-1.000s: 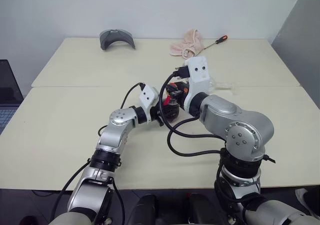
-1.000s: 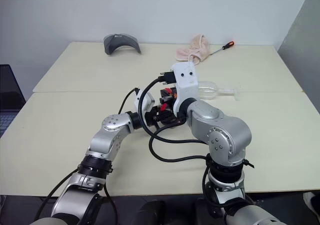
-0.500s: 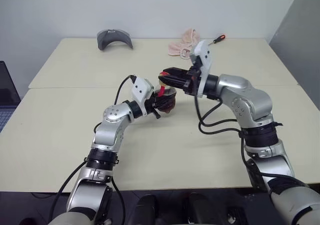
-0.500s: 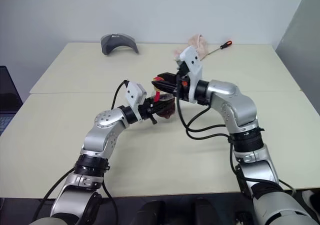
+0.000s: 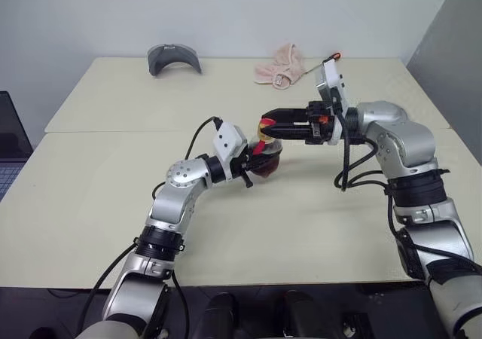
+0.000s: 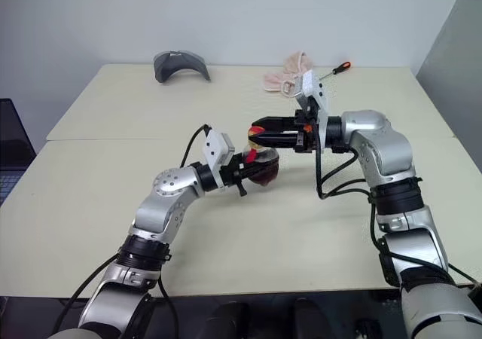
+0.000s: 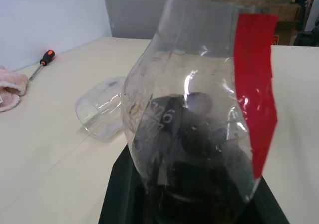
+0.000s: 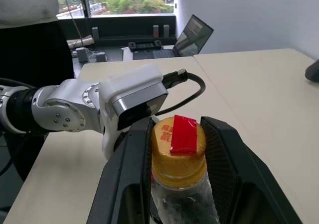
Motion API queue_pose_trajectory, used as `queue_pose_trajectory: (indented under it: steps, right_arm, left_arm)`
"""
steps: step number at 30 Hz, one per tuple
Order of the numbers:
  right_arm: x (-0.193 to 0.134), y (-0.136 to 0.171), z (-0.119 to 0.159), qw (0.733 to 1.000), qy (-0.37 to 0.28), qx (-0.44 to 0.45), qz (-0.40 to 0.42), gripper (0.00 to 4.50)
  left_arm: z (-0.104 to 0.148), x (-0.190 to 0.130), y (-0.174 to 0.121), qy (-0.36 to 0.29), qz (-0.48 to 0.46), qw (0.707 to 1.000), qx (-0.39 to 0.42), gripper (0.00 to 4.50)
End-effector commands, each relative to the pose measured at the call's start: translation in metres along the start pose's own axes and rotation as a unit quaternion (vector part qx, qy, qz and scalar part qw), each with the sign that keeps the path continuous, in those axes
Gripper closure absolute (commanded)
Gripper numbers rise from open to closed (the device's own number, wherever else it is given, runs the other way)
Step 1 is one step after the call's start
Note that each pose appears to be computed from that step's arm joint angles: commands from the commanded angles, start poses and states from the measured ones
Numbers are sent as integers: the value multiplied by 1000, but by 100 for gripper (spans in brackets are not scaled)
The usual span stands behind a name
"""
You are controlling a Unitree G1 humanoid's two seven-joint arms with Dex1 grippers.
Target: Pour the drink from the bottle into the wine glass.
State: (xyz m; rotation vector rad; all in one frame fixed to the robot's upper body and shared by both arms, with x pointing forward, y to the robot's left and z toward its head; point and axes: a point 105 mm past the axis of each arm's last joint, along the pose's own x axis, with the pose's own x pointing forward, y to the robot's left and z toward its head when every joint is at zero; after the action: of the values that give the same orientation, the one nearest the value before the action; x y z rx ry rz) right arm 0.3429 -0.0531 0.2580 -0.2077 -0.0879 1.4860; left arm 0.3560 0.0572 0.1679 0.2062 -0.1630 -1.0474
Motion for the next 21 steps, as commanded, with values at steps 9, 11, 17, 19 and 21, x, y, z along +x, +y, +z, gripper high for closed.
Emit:
queue_pose_trajectory:
  steps: [9,11,17,19,21]
  right_arm:
    - [-3,12,85,985,-135,-64,85,332]
    - [-5,9,85,987,-136,-57,67,332]
    - [-55,-46,36,969,-64,-32,-237,332]
    - [-88,-56,10,937,-48,-10,-346,332]
    - [-119,-58,-14,902,-39,22,-430,332]
  left_arm:
    - [-8,-5,6,12,17,1000,-15,373]
    - [-8,-5,5,11,17,1000,-15,373]
    - [-8,-7,5,8,22,1000,-16,373]
    - [-9,-7,4,9,20,1000,-18,373]
    - [-11,-7,2,11,16,1000,-20,373]
